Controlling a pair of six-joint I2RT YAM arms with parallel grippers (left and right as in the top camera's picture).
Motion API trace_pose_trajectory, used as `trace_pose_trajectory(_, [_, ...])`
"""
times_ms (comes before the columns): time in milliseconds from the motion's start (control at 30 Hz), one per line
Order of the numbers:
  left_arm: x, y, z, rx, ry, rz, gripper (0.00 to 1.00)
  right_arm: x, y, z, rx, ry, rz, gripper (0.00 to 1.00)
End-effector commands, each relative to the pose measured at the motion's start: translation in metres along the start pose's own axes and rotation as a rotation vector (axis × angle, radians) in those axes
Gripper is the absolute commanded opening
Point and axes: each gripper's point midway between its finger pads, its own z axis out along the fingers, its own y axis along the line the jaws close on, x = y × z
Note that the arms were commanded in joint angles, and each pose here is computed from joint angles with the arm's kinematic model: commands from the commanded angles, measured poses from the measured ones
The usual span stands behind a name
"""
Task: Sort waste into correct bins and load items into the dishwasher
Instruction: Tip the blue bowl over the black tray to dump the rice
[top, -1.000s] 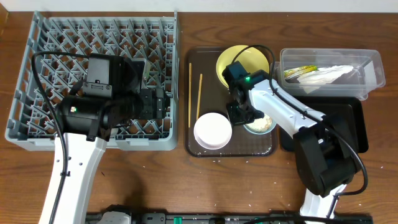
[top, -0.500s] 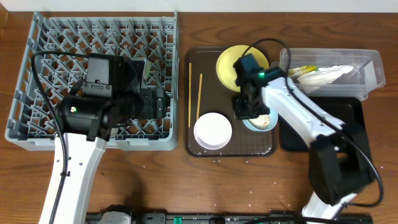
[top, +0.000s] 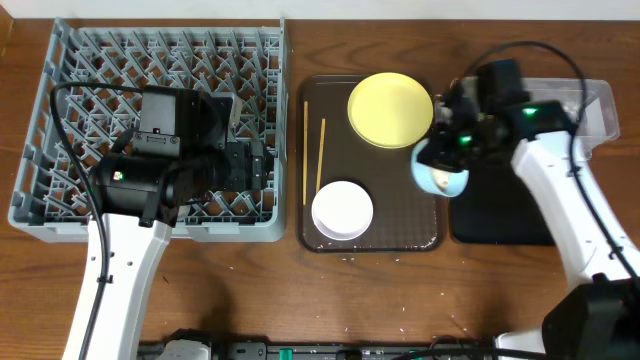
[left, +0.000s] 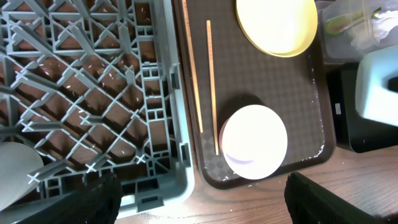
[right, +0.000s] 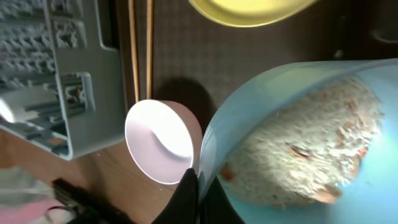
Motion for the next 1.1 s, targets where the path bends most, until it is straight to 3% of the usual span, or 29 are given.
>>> trace_pose_trajectory(0, [-0.003,0.000,-0.001,-0.010,-0.006,0.015,0.85,0.003,-0.014,-0.007,-0.128,0.013,0.027,0.01])
trace_pose_trajectory(200, [-0.002,0.000,-0.001,-0.010,-0.003,0.014,0.85,-0.002,-0.041,-0.022,-0.439,-0.082,0.117,0.01])
trace_pose_trajectory(367, [-0.001,0.001,-0.001,-0.011,0.000,0.013,0.85,0.002,-0.075,-0.024,-0.551,-0.174,0.198,0.01])
trace_pose_trajectory(533, [0.000,0.001,-0.001,-0.012,0.005,0.012,0.85,0.004,-0.073,-0.055,-0.800,-0.329,0.091,0.01])
trace_pose_trajectory(800, [0.003,0.001,0.000,-0.013,0.014,0.010,0.85,0.004,-0.079,-0.072,-0.854,-0.430,0.020,0.01])
trace_pose_trajectory(1067, [0.006,0.002,0.002,-0.015,0.026,0.006,0.85,0.009,-0.084,-0.064,-0.806,-0.405,0.047,0.01])
